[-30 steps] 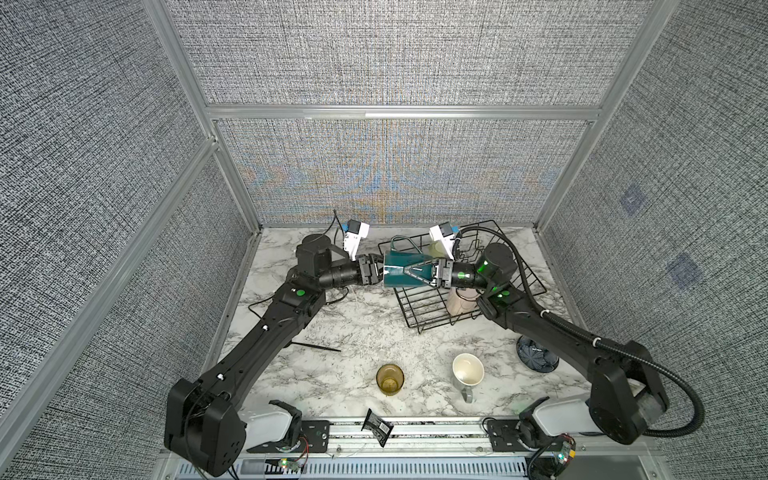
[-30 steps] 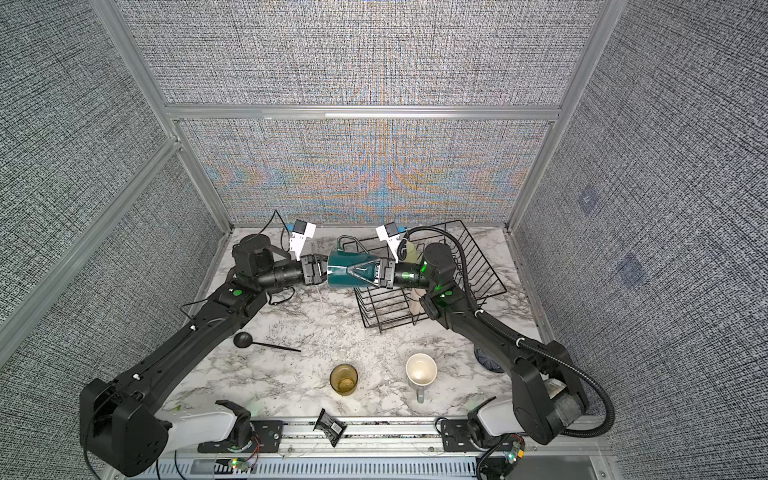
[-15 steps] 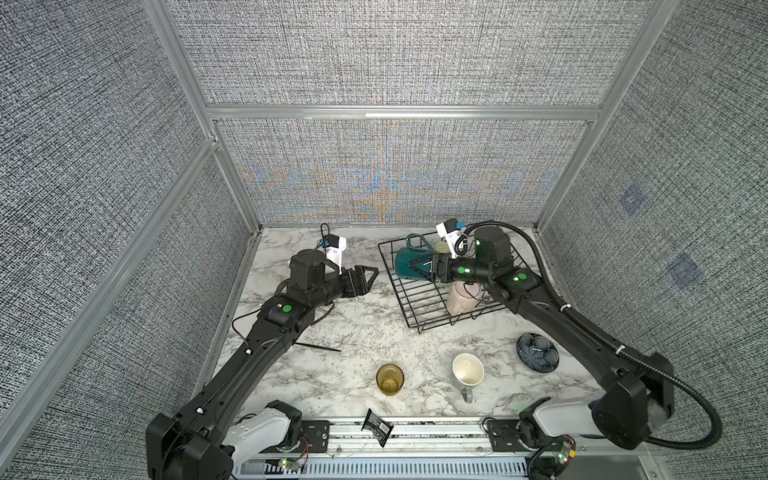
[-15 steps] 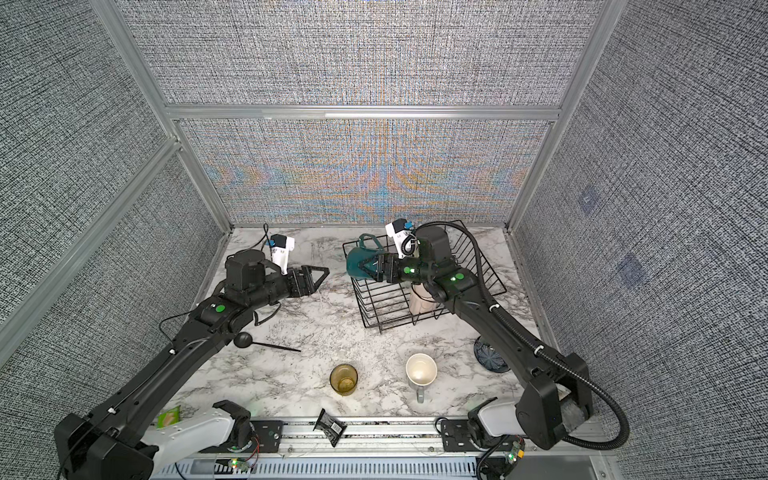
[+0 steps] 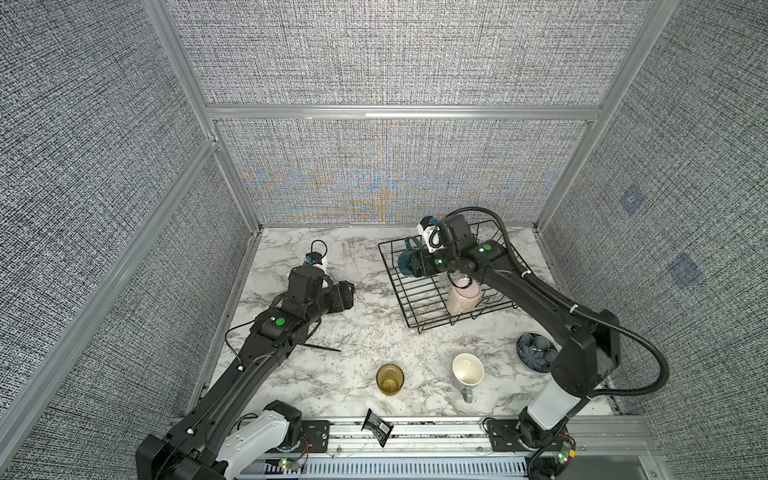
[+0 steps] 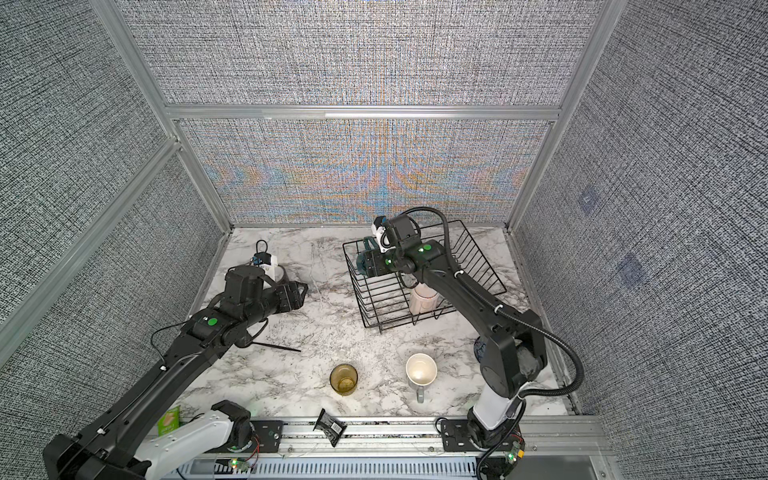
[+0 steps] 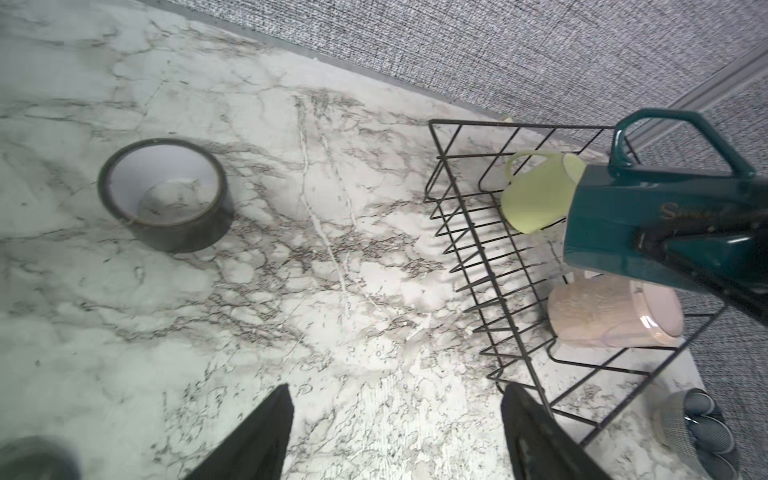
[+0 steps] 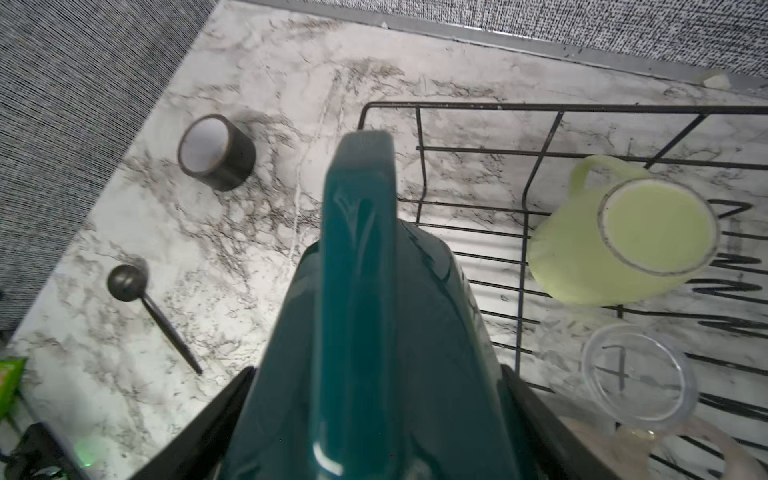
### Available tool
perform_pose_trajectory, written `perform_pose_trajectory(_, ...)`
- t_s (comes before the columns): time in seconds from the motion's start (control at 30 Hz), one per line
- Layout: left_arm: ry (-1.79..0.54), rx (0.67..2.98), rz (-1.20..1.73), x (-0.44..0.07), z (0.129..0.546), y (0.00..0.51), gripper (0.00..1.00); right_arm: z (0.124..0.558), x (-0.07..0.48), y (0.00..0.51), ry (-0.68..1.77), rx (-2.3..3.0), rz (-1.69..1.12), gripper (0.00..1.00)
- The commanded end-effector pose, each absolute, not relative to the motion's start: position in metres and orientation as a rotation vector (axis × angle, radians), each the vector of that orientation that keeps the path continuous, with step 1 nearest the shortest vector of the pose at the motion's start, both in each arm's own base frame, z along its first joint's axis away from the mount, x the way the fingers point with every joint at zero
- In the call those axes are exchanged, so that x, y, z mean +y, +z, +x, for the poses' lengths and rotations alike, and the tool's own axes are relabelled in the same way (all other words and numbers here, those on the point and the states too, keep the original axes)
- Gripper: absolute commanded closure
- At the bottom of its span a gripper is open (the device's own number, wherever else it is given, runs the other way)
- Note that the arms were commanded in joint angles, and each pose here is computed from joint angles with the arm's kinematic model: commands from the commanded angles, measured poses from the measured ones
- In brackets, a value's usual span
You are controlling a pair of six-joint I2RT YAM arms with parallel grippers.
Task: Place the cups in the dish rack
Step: 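Lower the dark green mug into the rack with the right gripper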
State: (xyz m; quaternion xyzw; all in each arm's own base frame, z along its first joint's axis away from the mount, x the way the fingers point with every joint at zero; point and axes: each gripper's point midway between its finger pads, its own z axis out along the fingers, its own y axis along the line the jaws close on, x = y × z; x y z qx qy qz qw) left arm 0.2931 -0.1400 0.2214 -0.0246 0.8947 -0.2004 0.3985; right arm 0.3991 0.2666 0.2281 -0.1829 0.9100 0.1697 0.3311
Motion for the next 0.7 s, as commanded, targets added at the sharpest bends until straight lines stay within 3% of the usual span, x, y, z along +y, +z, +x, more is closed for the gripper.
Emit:
perform_pose_trajectory(0.0, -0.424, 2.291, -0.072, -0.127, 0.288, 0.214, 0.20, 0.415, 0.254, 0.219, 0.265, 2.397, -0.507, 0.44)
perform_pose_trajectory(0.27, -0.398, 2.310, -0.086, -0.119, 0.277, 0.203, 0.20, 0.443, 0.250, 0.180, 0.063, 2.555, -0.498, 0.44)
perform_pose_trajectory(0.67, -0.426, 2.336, -0.071, -0.125, 0.277, 0.192, 0.20, 0.457, 0.264, 0.141, -0.023, 2.657, -0.469, 0.43)
